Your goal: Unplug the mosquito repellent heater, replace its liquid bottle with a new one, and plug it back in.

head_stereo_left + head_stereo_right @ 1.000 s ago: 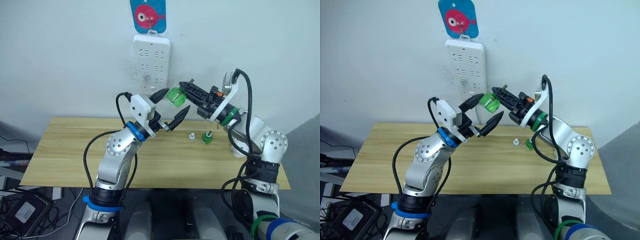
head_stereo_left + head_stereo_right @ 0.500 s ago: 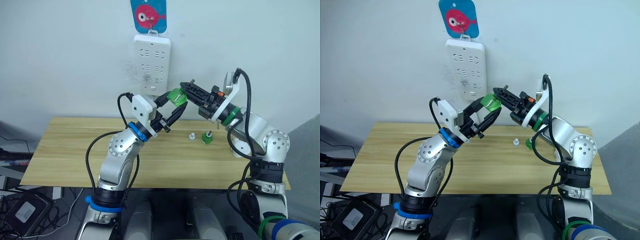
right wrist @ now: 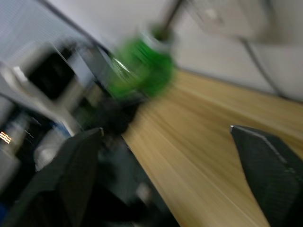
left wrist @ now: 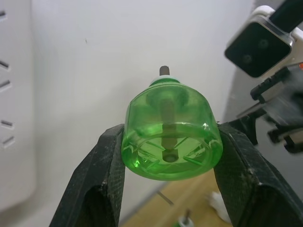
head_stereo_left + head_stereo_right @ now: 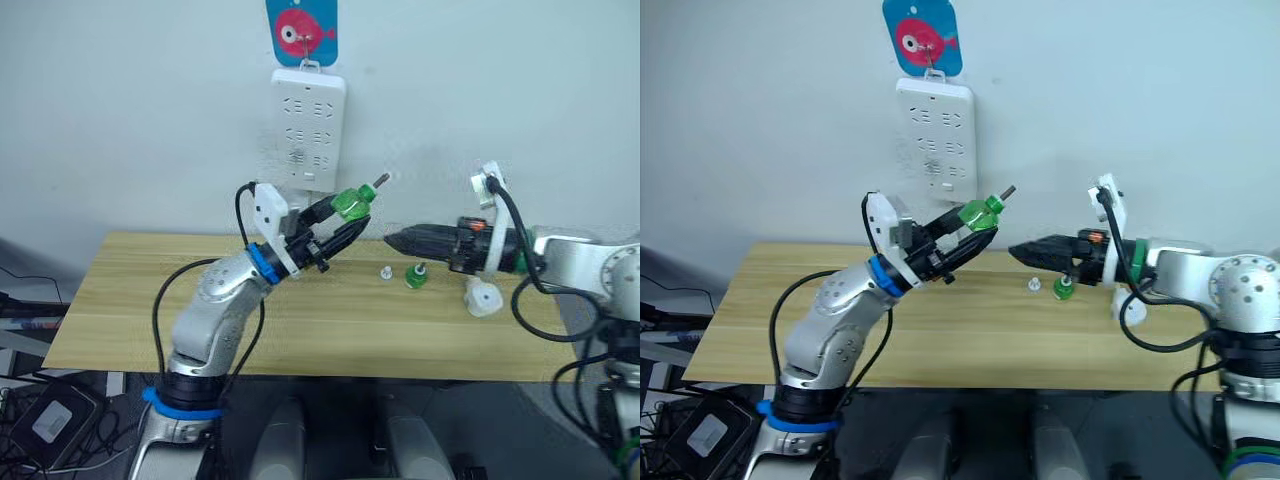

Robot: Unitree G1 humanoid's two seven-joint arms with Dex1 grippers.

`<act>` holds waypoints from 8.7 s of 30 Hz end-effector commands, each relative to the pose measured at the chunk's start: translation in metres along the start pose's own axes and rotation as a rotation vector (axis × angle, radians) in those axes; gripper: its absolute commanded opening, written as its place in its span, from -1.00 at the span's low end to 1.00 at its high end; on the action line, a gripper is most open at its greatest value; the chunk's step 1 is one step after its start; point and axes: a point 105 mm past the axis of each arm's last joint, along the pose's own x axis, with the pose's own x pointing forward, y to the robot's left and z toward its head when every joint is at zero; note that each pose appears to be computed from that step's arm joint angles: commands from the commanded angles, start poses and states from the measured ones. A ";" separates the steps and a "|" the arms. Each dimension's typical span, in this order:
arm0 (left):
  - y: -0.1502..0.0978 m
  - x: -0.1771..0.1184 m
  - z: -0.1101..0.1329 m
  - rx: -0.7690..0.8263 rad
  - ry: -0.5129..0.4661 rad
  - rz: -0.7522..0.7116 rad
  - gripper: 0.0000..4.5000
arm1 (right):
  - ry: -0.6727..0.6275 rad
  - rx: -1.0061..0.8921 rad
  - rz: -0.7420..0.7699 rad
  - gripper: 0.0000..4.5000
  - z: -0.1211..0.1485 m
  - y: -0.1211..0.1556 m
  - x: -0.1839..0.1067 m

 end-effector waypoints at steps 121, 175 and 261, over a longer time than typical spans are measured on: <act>-0.052 -0.013 -0.005 -0.226 0.136 -0.403 0.00 | 0.175 0.372 0.400 0.32 0.016 0.020 -0.030; -0.052 -0.012 0.019 -0.188 0.117 -0.464 0.00 | 0.194 0.373 0.434 0.32 0.010 0.033 -0.030; -0.055 -0.007 0.020 -0.136 0.143 -0.503 0.00 | 0.157 0.346 0.470 0.32 0.025 0.043 -0.020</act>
